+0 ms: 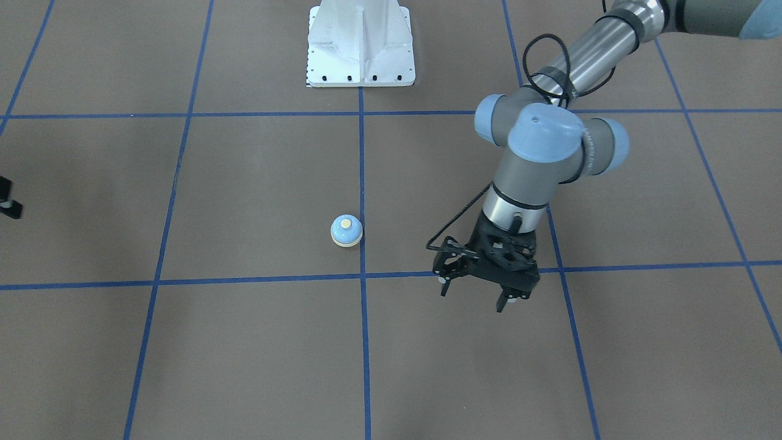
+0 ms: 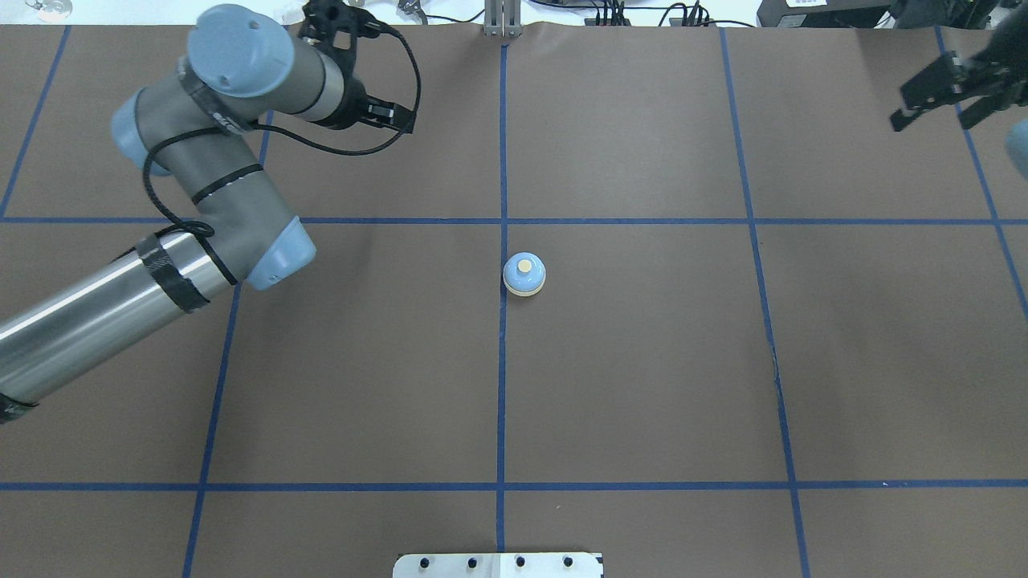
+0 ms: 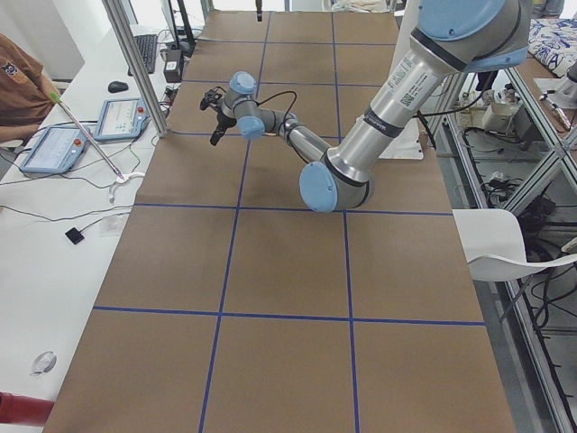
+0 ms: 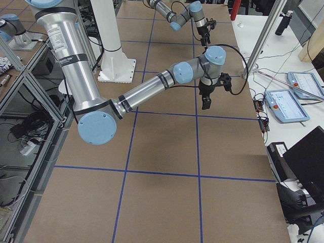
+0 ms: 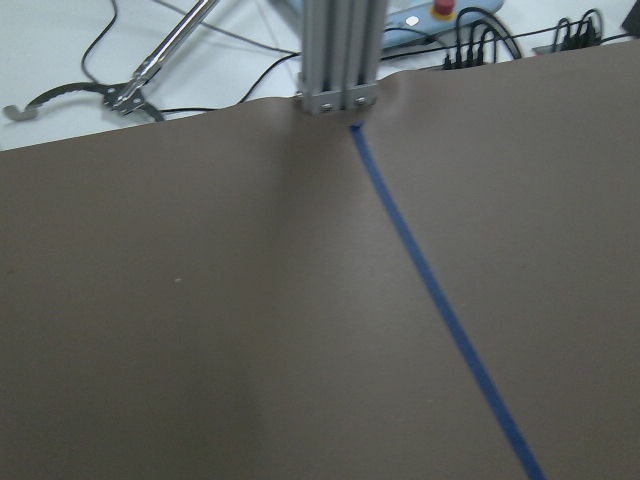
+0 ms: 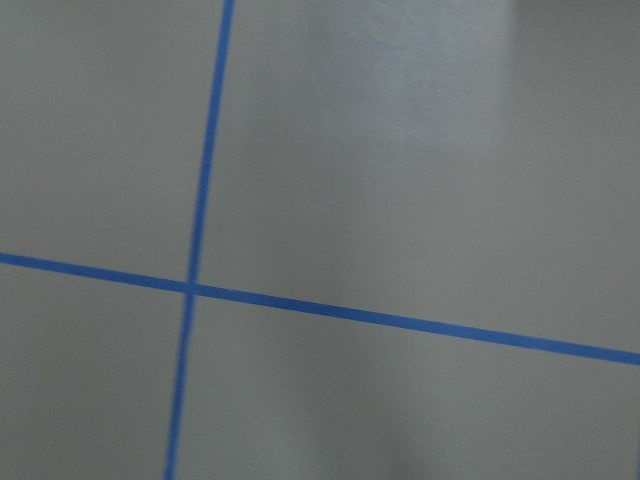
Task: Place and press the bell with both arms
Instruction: 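Lift the left gripper away from the bell while the right arm reaches in, then press down on the bell's cream top with the right gripper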
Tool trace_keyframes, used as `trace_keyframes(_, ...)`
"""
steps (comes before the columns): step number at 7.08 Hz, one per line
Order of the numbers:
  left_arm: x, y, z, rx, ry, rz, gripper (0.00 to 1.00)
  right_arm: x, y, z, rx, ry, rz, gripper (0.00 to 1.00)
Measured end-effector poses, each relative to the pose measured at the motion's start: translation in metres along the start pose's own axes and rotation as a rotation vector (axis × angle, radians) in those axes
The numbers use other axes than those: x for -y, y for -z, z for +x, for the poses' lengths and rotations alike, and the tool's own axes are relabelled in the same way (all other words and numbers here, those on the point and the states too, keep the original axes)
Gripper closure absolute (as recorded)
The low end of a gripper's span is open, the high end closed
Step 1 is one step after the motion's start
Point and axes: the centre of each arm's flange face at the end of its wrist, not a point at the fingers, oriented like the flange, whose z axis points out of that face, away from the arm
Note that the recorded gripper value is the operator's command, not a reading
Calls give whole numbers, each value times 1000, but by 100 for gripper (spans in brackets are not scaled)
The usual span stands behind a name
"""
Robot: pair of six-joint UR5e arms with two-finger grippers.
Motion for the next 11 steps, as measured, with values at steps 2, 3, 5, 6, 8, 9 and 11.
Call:
trace_keyframes(2, -21, 9, -91, 36, -59, -61, 0, 0, -25, -125, 10, -83, -6, 1)
trace_keyframes(3, -38, 19, -128, 35, -67, -86, 0, -7, -38, -175, 5, -112, -5, 2)
trace_keyframes(5, -83, 50, -182, 44, -86, -110, 0, -12, -70, -265, -23, -162, 0, 49)
trace_keyframes(6, -100, 63, -201, 54, -104, -115, 0, -10, -90, -308, -48, -200, 3, 99)
trace_keyframes(8, -113, 75, -221, 70, -129, -118, 0, -9, -123, -362, -79, -248, -5, 100)
trace_keyframes(9, -115, 77, -225, 73, -133, -118, 0, -8, -138, -378, -79, -244, -15, 100)
trace_keyframes(11, -116, 77, -227, 75, -134, -118, 0, -14, -169, -398, -83, -220, -43, 100)
